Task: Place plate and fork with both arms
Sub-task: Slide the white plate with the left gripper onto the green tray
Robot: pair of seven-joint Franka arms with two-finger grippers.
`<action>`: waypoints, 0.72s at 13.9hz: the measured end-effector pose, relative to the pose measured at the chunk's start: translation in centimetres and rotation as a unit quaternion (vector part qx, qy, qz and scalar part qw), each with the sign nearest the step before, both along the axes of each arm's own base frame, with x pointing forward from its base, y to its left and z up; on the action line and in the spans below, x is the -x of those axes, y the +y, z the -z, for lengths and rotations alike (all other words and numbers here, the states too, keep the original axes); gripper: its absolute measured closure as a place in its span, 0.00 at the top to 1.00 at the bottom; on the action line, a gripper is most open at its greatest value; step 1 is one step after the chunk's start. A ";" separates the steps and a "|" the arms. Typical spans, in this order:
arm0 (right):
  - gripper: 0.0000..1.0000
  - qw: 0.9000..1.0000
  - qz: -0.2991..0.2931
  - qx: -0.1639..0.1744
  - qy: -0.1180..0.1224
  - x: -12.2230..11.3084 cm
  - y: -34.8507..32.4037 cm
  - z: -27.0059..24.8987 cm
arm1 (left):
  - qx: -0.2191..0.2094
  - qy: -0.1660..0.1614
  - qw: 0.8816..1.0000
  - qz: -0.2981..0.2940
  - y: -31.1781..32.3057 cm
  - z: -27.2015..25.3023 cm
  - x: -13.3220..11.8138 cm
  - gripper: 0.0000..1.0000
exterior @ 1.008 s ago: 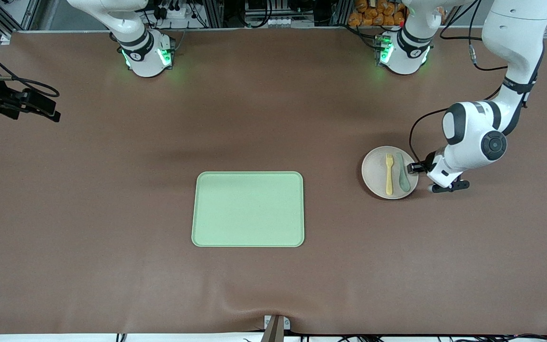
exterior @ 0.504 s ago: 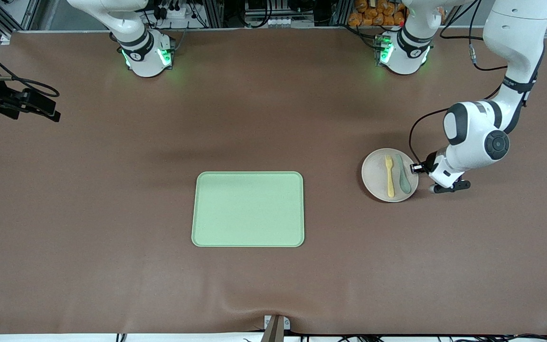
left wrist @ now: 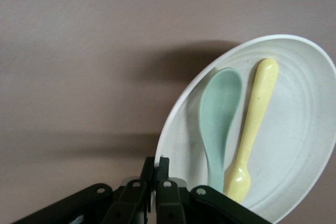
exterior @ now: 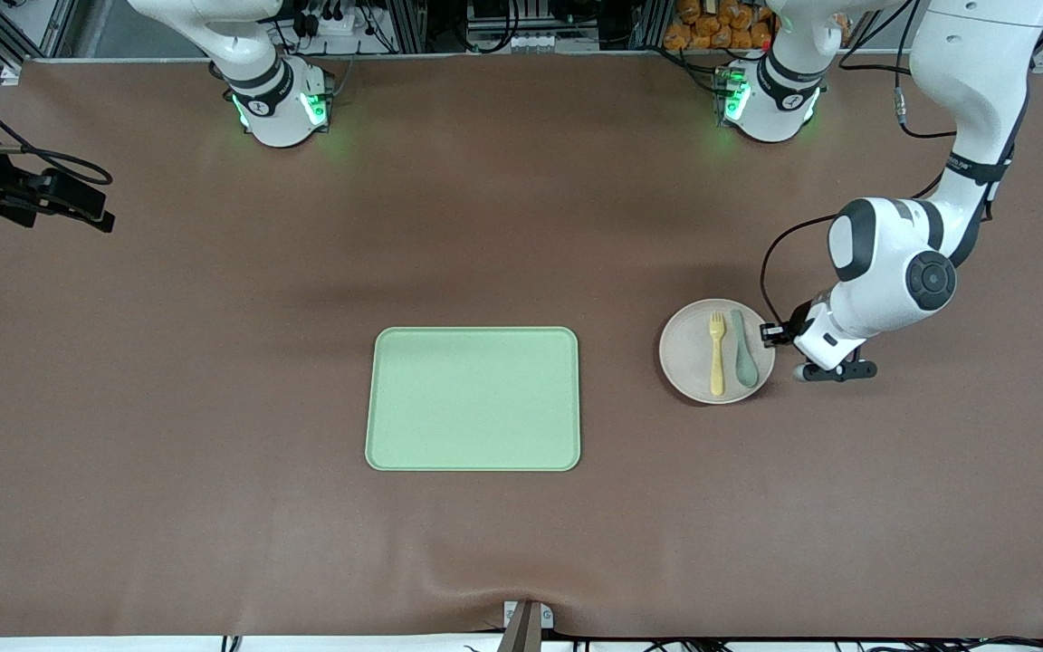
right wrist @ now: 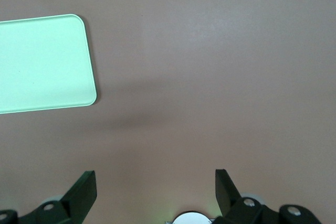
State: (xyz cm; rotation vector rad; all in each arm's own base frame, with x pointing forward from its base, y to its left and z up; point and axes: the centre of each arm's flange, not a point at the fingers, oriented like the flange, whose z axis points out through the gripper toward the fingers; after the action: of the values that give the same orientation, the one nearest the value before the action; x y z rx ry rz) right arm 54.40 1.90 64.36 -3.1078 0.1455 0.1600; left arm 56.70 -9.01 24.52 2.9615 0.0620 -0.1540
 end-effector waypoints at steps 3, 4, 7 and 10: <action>1.00 1.000 0.000 0.000 0.000 0.0 0.0 0.0 | 0.012 0.002 0.999 0.033 -3.7 -4.7 -2.6 0.04; 1.00 1.000 0.000 0.000 0.000 0.0 0.0 0.0 | 0.015 -0.002 0.999 0.041 -5.1 -5.8 -3.3 0.04; 1.00 1.000 0.001 0.000 0.001 0.0 -0.1 0.0 | 0.046 -0.003 0.998 0.033 -10.6 -6.1 -4.7 0.04; 1.00 1.000 0.003 -0.001 0.001 0.0 -0.3 0.0 | 0.059 0.011 0.998 -0.001 -17.9 -4.4 -6.0 0.04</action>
State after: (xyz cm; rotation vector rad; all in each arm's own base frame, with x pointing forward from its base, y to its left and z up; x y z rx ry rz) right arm 54.40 1.60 64.34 -3.1060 0.1541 0.1624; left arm 62.69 -26.96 28.89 2.8426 0.0557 -0.1826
